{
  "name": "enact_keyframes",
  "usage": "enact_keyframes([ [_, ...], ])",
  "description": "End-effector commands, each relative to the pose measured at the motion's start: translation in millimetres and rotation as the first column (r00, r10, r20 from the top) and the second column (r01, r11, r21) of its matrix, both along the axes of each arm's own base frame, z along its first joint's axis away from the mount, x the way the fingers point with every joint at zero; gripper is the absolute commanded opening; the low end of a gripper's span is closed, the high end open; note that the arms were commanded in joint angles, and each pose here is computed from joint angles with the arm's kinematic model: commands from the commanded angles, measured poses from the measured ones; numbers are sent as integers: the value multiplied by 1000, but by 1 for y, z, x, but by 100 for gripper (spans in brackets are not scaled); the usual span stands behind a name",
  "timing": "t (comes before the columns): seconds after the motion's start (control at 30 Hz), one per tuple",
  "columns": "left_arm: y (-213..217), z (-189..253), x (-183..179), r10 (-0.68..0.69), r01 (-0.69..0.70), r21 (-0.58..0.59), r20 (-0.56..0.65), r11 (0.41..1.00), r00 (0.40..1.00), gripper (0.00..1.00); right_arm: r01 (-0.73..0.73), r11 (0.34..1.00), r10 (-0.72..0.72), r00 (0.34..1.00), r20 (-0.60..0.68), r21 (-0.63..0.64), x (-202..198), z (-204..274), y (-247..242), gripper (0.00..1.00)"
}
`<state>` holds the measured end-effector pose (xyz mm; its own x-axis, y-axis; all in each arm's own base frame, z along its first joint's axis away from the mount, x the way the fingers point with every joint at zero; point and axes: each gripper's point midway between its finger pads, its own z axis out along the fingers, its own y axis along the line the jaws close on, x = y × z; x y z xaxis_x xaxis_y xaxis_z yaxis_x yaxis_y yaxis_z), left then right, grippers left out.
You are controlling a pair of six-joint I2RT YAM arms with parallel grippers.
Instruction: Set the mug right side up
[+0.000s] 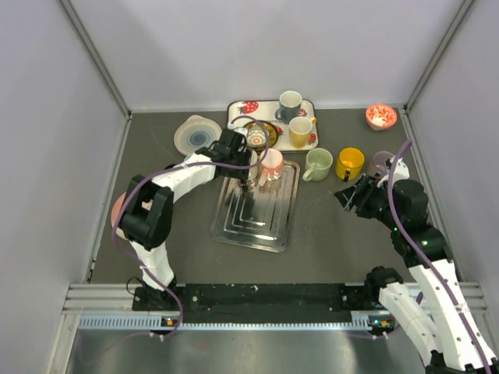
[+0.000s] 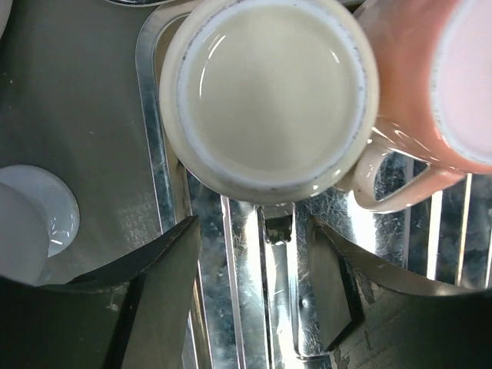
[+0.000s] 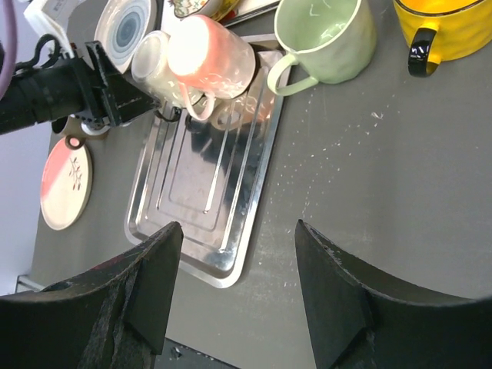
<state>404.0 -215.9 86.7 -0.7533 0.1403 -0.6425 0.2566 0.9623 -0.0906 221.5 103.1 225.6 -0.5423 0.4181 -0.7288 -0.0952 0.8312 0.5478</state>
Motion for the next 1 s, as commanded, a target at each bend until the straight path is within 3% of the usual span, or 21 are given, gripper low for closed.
enact_keyframes([
  [0.0,-5,11,14,-18,19,-14,15,1000,1000,61,-38,999,37,999,34,26,-3,8,8,61],
  [0.37,-7,9,21,-15,15,-15,7,1000,1000,55,-29,999,29,1000,8,19,-4,-7,7,61],
  [0.7,-2,-10,17,-10,11,25,-38,1000,999,44,-30,999,30,1000,0,26,-4,-10,8,61],
  [0.8,0,-11,17,-8,9,34,-37,999,999,38,-32,999,32,999,0,30,-5,-10,8,61],
  [0.97,0,-11,16,-7,8,33,-39,999,999,21,-34,999,34,999,-5,37,-6,-12,9,61],
])
